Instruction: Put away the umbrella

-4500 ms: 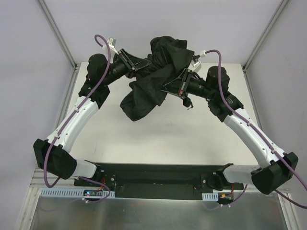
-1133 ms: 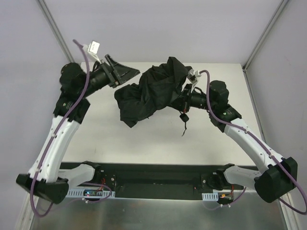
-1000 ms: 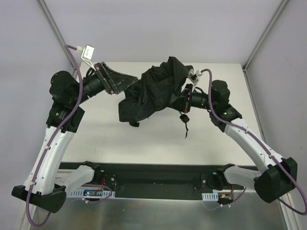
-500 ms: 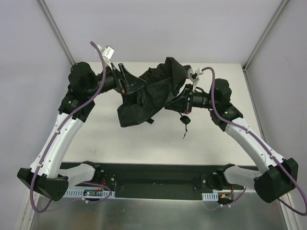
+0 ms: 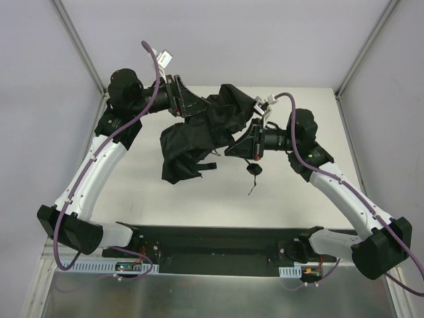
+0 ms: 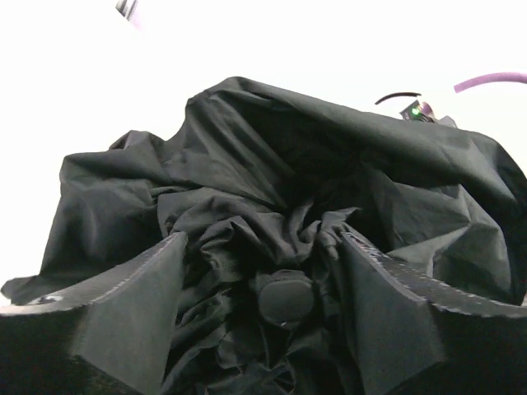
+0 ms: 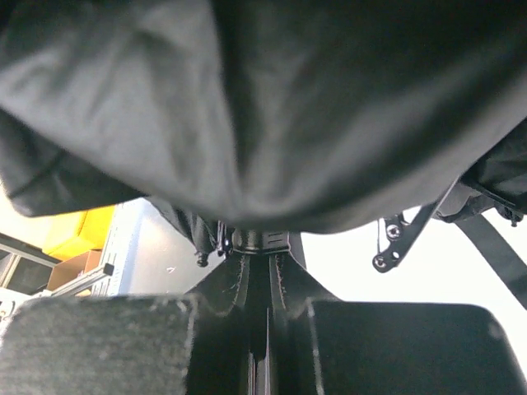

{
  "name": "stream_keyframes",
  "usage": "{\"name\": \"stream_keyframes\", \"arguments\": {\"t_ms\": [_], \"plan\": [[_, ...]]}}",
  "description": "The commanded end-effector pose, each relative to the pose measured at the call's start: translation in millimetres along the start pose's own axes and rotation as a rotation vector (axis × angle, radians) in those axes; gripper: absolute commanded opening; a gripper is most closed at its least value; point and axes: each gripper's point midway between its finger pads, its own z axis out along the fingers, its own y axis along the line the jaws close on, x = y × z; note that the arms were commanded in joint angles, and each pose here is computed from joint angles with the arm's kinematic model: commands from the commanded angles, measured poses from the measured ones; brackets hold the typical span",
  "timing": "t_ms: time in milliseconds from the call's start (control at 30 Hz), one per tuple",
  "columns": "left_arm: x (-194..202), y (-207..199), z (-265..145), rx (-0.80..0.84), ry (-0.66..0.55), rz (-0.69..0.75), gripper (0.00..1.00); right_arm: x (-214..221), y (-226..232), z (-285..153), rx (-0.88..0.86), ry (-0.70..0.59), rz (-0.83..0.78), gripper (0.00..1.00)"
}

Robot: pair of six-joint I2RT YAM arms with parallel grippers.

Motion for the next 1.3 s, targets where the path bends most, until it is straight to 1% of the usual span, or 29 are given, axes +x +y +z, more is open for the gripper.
{"name": "stream_keyframes", "arguments": {"t_ms": [0,33,67,100,133,167,200,267,333,367,433,533,567,700,933,967,1033,1067,1200,1233,1267], "plan": [[-2.1,-26.5,-2.9,0.123,0.005,0.067,0.62,-44.4,46.2,-3.1,-0.104,-0.09,-0.271,0.0],[0.1,-28.2,-4.4,0.132,0.007,0.07,0.57,-45.2,43.7,-4.0,-0.084,-0.094,-0.281,0.0],[3.3,-31.4,-6.3,0.151,0.016,0.072,0.57,-45.3,41.5,-4.9,-0.062,-0.097,-0.301,0.0],[5.9,-33.0,-7.2,0.164,0.022,0.07,0.6,-46.8,37.5,-6.7,-0.025,-0.107,-0.328,0.0],[9.2,-32.9,-8.3,0.166,0.029,0.059,0.69,-51.3,32.8,-9.2,0.027,-0.132,-0.35,0.0],[10.0,-34.1,-10.0,0.168,0.027,0.05,0.8,-53.8,29.3,-11.5,0.061,-0.148,-0.377,0.0],[11.7,-36.1,-12.7,0.17,0.025,0.041,0.87,-56.0,24.9,-14.2,0.105,-0.161,-0.375,0.0],[10.3,-34.9,-17.6,0.15,-0.004,0.007,0.94,-61.2,19.0,-20.0,0.168,-0.182,-0.445,0.0],[8.3,-31.7,-22.8,0.118,-0.044,-0.046,0.99,-64.4,16.8,-25.7,0.21,-0.206,-0.476,0.0],[7.4,-30.4,-24.5,0.102,-0.065,-0.075,0.99,-65.7,19.2,-26.4,0.208,-0.209,-0.488,0.0],[4.4,-26.4,-25.1,0.073,-0.11,-0.179,0.99,-63.3,18.9,-25.8,0.202,-0.196,-0.49,0.0],[1.0,-26.8,-22.3,0.123,-0.157,-0.256,0.99,-61.3,21.1,-24.0,0.185,-0.185,-0.488,0.0],[-1.5,-28.9,-21.1,0.144,-0.166,-0.243,0.99,-60.1,22.9,-22.7,0.172,-0.179,-0.486,0.0],[-9.4,-43.6,-10.7,0.202,-0.128,-0.173,0.99,-57.9,28.8,-17.3,0.134,-0.154,-0.484,0.0],[-11.6,-50.6,5.5,0.28,-0.09,-0.163,0.99,-52.3,35.6,-11.6,0.097,-0.118,-0.49,0.0],[-12.2,-49.1,6.7,0.282,-0.089,-0.164,0.97,-50.7,37.0,-11.0,0.09,-0.115,-0.492,0.0],[-11.6,-47.5,8.1,0.288,-0.088,-0.169,0.84,-50.1,37.7,-11.9,0.092,-0.112,-0.499,0.0],[-11.7,-47.8,8.4,0.294,-0.088,-0.17,0.74,-49.5,37.4,-11.8,0.091,-0.111,-0.501,0.0],[-12.1,-52.5,6.9,0.334,-0.096,-0.146,0.46,-49.5,34.3,-12.5,0.11,-0.115,-0.501,0.0],[-11.4,-54.6,5.6,0.342,-0.094,-0.133,0.33,-50.0,32.4,-12.6,0.121,-0.118,-0.497,0.0],[-11.3,-56.7,4.3,0.348,-0.094,-0.12,0.26,-51.9,31.3,-13.8,0.136,-0.126,-0.491,0.0]]}}
